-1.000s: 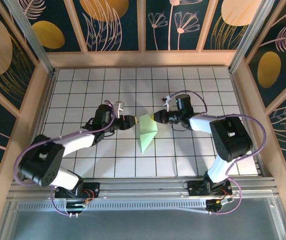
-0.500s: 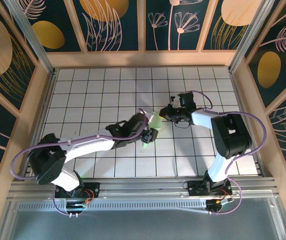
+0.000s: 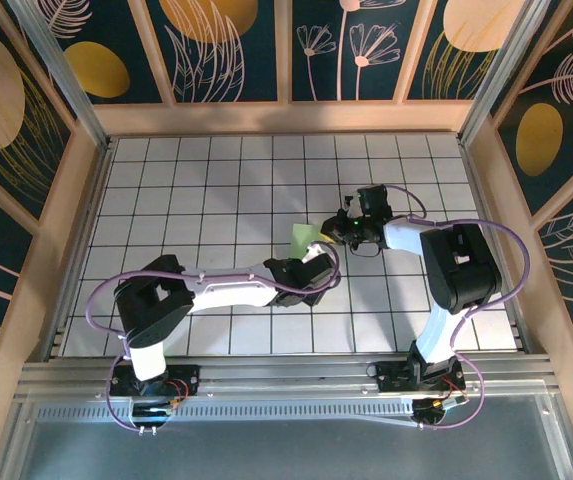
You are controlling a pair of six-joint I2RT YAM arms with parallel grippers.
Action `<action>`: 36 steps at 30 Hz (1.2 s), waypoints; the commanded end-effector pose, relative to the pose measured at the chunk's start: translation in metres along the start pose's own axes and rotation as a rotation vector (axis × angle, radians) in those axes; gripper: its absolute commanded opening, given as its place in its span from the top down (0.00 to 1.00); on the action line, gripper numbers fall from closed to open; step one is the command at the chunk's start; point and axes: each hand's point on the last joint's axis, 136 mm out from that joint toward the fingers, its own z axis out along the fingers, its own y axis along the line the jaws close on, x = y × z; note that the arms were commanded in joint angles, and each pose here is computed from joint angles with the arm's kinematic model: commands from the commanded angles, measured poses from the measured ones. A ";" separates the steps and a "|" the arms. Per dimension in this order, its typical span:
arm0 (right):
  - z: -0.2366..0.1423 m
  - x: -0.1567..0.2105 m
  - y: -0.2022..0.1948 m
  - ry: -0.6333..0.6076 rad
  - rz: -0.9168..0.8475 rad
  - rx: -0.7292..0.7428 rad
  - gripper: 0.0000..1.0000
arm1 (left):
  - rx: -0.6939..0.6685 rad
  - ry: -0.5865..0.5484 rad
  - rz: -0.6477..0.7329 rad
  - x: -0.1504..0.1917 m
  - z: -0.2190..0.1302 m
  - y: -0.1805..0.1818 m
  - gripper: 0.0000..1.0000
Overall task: Fold a paper plane with a square sheet of paper (fold left side to right side)
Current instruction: Fold the wing for the fifth time at the center of the table.
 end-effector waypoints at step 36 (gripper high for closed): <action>-0.025 -0.023 -0.004 -0.082 -0.042 0.025 0.85 | -0.176 0.010 0.044 0.003 0.022 0.022 1.00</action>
